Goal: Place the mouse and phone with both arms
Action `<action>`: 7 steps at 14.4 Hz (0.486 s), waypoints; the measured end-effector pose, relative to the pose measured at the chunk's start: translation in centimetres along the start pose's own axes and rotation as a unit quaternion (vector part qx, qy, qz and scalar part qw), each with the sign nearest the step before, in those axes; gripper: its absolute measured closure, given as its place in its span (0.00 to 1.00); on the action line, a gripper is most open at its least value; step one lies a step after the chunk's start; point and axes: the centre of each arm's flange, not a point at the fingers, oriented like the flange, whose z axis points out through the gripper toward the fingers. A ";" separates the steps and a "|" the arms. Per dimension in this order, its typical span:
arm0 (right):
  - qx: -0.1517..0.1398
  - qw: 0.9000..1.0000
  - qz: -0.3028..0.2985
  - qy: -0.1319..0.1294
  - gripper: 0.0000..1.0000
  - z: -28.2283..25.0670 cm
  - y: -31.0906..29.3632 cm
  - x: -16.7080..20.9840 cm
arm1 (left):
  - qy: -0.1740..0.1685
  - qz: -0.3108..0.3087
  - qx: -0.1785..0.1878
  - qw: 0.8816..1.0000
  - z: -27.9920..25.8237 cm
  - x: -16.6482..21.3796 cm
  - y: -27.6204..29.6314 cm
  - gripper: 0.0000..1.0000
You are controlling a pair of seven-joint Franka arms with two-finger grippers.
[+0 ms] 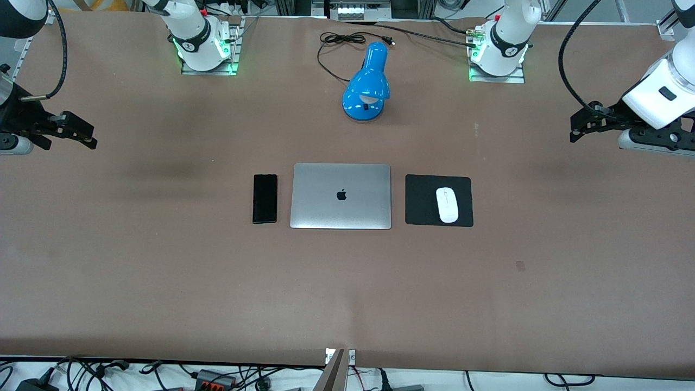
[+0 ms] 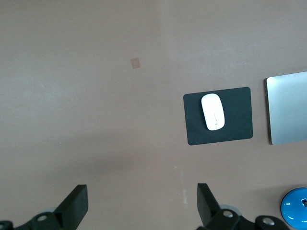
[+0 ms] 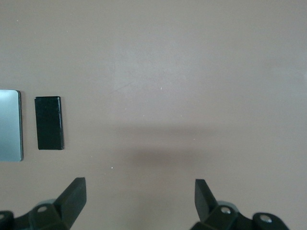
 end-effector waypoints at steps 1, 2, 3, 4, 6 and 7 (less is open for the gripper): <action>0.000 1.000 -0.001 0.000 0.00 0.0 -0.1 0.0 | 0.000 0.000 0.000 1.000 0.0 0.0 0.0 0.00; 0.000 1.000 -0.001 -0.001 0.00 0.0 -0.1 0.0 | 0.000 0.000 0.000 1.000 0.0 0.1 0.0 0.00; 0.000 1.000 -0.001 -0.001 0.00 0.0 -0.1 0.0 | 0.001 0.000 0.000 1.000 -0.1 0.1 0.0 0.00; 0.000 1.000 0.000 -0.001 0.00 0.0 -0.1 0.0 | 0.002 0.000 0.000 1.000 -0.1 0.1 0.0 0.00; 0.000 1.000 0.000 -0.001 0.00 0.0 -0.1 0.0 | 0.002 0.000 0.000 1.000 -0.2 0.1 0.0 0.00; 0.000 1.000 -0.001 -0.001 0.00 0.0 -0.2 0.0 | 0.003 0.000 0.000 1.000 -0.3 0.1 0.0 0.00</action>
